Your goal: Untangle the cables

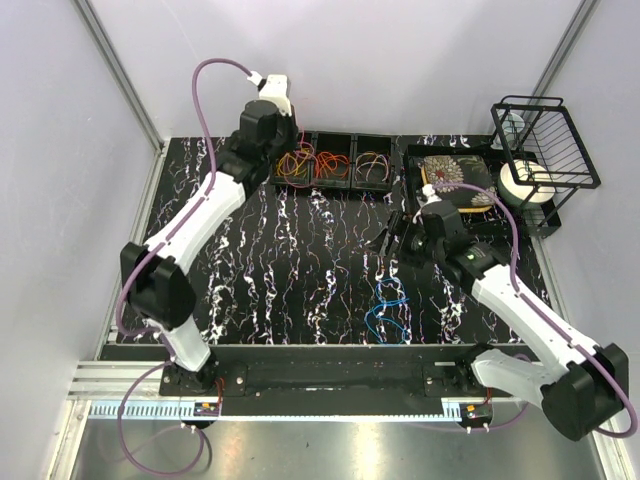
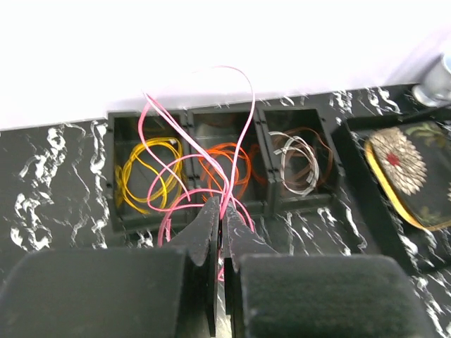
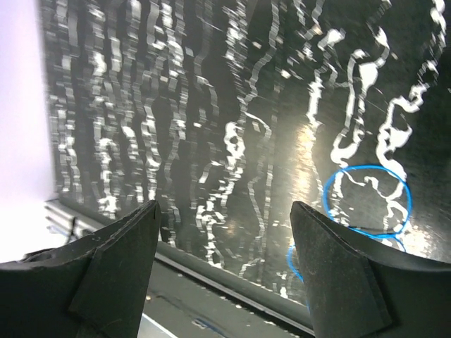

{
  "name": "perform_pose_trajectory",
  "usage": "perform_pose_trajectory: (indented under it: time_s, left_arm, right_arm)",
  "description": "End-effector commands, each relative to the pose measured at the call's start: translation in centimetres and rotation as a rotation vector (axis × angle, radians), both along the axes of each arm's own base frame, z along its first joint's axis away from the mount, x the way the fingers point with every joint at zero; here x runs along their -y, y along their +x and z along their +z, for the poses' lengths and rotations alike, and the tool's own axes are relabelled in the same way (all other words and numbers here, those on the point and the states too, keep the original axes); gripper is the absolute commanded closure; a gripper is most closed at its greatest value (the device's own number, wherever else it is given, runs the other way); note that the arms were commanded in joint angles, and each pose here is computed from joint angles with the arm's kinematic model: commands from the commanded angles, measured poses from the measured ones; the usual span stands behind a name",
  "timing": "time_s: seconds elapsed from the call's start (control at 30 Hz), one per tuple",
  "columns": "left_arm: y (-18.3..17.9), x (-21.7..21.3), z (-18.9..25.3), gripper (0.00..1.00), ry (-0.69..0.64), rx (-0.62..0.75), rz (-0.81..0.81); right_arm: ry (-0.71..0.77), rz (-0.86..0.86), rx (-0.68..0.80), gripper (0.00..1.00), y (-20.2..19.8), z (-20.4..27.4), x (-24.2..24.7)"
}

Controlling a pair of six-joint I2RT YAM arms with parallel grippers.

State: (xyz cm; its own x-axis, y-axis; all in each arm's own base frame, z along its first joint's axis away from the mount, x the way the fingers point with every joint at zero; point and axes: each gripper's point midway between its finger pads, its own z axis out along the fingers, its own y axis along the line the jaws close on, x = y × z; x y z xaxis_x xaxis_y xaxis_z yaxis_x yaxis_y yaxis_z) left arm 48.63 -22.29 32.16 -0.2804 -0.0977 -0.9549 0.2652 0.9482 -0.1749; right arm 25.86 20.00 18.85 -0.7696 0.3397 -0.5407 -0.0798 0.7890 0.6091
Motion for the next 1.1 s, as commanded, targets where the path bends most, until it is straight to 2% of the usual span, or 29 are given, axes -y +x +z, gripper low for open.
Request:
perform_pose_trajectory:
  time_s: [0.0,0.17,0.33,0.4,0.47,0.6,0.73,1.07]
  left_arm:
    - [3.0,-0.4,3.4,1.0,-0.007,0.113,-0.015]
    - [6.5,-0.8,2.3,1.0,-0.02,0.128,-0.001]
    - [9.4,-1.5,2.9,1.0,-0.014,0.213,0.047]
    - [11.2,-1.3,2.2,1.0,-0.002,0.226,0.053]
    - [12.2,-1.1,1.1,1.0,0.002,0.217,0.055]
    - [13.5,-0.7,1.4,1.0,-0.005,0.24,0.049]
    - [14.6,-0.8,0.9,1.0,0.005,0.258,0.063]
    - [16.3,-2.4,-3.1,1.0,0.008,0.214,0.108]
  right_arm:
    - [-0.025,-0.007,0.035,0.2,1.1,-1.6,-0.1]
    - [-0.034,0.001,0.025,0.2,1.7,-4.0,-0.4]
    - [-0.013,0.045,-0.006,0.22,1.4,-7.3,-1.4]
    - [-0.026,0.053,-0.025,0.23,1.3,-10.1,-1.4]
    - [-0.028,0.055,0.0,0.24,2.0,-10.5,-1.6]
    - [-0.076,0.073,0.012,0.24,2.0,-12.4,-1.1]
    - [-0.05,0.103,0.055,0.24,2.2,-12.3,-1.7]
    - [-0.05,0.114,0.018,0.24,2.6,-13.7,-2.3]
